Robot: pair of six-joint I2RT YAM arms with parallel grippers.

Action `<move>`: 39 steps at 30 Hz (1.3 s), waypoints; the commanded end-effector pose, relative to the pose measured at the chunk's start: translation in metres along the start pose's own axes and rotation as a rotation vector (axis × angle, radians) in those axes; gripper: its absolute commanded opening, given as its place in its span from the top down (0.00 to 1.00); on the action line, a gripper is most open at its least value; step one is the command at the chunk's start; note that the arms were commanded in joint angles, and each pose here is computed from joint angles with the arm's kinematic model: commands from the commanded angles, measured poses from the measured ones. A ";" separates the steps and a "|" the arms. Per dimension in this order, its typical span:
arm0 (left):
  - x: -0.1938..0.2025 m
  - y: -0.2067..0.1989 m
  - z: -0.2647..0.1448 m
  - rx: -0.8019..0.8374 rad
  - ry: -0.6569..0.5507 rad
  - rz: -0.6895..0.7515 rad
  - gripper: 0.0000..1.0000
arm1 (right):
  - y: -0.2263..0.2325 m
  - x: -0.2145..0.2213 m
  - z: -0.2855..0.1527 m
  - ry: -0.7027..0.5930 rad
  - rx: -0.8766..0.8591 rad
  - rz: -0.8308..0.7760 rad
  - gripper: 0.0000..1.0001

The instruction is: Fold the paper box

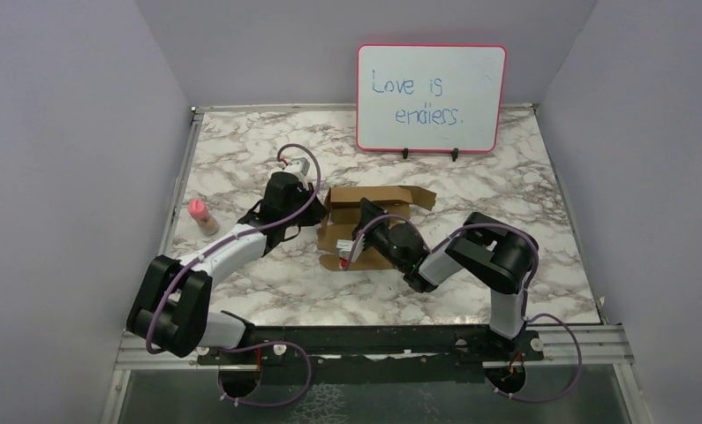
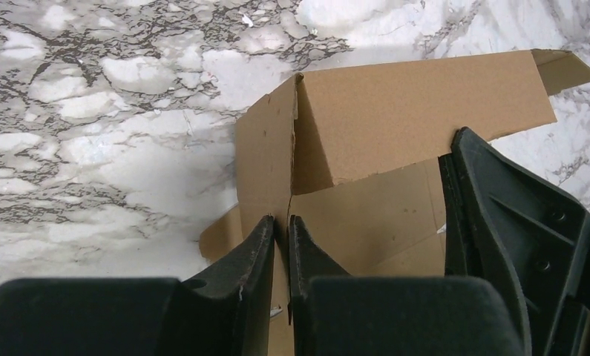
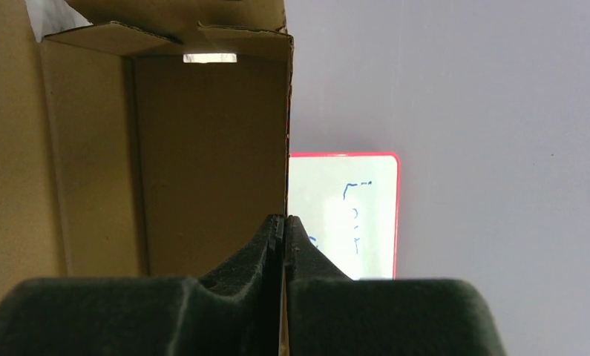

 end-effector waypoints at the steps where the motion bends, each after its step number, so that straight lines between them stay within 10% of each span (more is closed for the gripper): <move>1: -0.007 -0.013 0.006 0.077 -0.043 -0.025 0.85 | -0.011 -0.003 -0.003 0.008 0.104 -0.036 0.89; 26: -0.021 -0.023 -0.014 0.134 -0.191 -0.154 0.43 | 0.014 0.005 -0.008 0.056 0.032 -0.011 0.86; 39: -0.041 -0.024 0.008 0.116 -0.211 -0.158 0.52 | 0.016 0.003 -0.009 0.051 0.025 -0.007 0.86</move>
Point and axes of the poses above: each gripper's point midway between its finger pads, its own z axis out along the fingers, its own y axis along the line the jaws close on, x = y × z, the point moved 5 cm from there along -z, back along the fingers, and after that the axes turned 9 degrees about z, right-handed, at the moved point
